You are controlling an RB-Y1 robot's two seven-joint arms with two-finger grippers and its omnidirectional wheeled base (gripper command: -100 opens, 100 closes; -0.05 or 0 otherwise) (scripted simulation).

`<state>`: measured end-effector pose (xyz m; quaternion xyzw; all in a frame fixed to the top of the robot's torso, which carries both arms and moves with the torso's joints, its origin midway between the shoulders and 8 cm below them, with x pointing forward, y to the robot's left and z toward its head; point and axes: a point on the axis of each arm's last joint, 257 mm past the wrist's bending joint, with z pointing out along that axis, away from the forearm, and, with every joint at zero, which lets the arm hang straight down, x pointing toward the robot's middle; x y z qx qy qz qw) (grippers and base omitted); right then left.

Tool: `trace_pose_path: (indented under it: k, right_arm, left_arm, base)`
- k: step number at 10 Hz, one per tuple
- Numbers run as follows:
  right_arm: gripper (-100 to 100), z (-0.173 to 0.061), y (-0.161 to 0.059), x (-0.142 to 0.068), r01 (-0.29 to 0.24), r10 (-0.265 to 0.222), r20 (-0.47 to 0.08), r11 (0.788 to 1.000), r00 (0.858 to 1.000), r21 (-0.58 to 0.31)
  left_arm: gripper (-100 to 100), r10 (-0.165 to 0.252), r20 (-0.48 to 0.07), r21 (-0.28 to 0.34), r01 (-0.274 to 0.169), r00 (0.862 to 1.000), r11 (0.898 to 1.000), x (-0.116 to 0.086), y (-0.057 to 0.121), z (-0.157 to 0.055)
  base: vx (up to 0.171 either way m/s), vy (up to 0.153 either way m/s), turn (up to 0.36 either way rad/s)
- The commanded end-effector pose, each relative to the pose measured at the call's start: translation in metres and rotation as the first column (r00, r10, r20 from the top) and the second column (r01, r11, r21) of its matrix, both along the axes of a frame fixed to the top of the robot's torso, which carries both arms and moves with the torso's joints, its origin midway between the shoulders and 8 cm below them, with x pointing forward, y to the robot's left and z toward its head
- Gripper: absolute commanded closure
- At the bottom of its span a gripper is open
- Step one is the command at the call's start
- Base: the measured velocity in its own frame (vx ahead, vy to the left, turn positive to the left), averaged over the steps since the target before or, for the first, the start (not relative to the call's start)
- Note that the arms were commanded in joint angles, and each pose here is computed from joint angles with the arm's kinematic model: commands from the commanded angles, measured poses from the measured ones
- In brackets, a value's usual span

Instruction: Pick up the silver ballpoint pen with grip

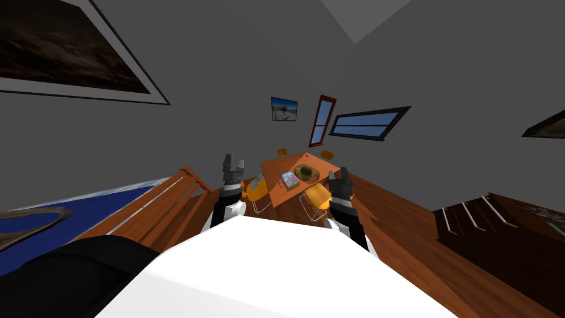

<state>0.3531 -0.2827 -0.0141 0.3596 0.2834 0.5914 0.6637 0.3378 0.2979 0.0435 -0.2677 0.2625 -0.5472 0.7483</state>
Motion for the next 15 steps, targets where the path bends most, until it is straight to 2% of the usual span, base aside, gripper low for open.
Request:
trace_pose_path:
  k: [1,4,8,9,11,12,13,14,15]
  right_arm:
    - [0,0.0,0.0,0.0,0.0,0.0,0.0,1.0,1.0,0.0]
    - [0,0.0,0.0,0.0,0.0,0.0,0.0,1.0,1.0,0.0]
    - [0,0.0,0.0,0.0,0.0,0.0,0.0,1.0,1.0,0.0]
    - [0,0.0,0.0,0.0,0.0,0.0,0.0,1.0,1.0,0.0]
    - [0,0.0,0.0,0.0,0.0,0.0,0.0,1.0,1.0,0.0]
    - [0,0.0,0.0,0.0,0.0,0.0,0.0,1.0,1.0,0.0]
    - [0,0.0,0.0,0.0,0.0,0.0,0.0,1.0,1.0,0.0]
    - [0,0.0,0.0,0.0,0.0,0.0,0.0,1.0,1.0,0.0]
    - [0,0.0,0.0,0.0,0.0,0.0,0.0,1.0,1.0,0.0]
  left_arm:
    - [-100,-0.021,-0.042,0.023,0.022,0.999,1.0,0.013,-0.003,-0.011]
    - [-100,-0.049,-0.132,0.037,0.054,0.99,0.998,0.041,-0.005,-0.038]
    - [-100,-0.082,-0.281,0.035,0.096,0.956,0.995,0.089,-0.004,-0.083]
    - [-100,-0.079,-0.295,0.032,0.093,0.952,0.995,0.091,-0.003,-0.09]
    - [-100,-0.093,-0.37,0.027,0.111,0.925,0.993,0.116,-0.002,-0.113]
    - [-100,-0.09,-0.387,0.024,0.107,0.918,0.994,0.118,0.0,-0.121]
    - [-100,-0.093,-0.431,0.02,0.113,0.898,0.993,0.131,0.001,-0.136]
    - [-100,-0.093,-0.434,0.019,0.112,0.896,0.994,0.131,0.002,-0.138]
    - [-100,-0.095,-0.477,0.016,0.116,0.874,0.993,0.144,0.003,-0.153]
  base:
    - [-0.037,-0.028,-0.043]
    - [-0.043,-0.045,-0.038]
    - [-0.034,-0.043,-0.048]
    - [-0.015,-0.027,-0.017]
    - [-0.017,-0.028,-0.044]
    - [-0.018,-0.025,-0.017]
    - [-0.018,-0.032,-0.036]
    - [-0.013,-0.023,-0.021]
    - [-0.014,-0.022,-0.046]
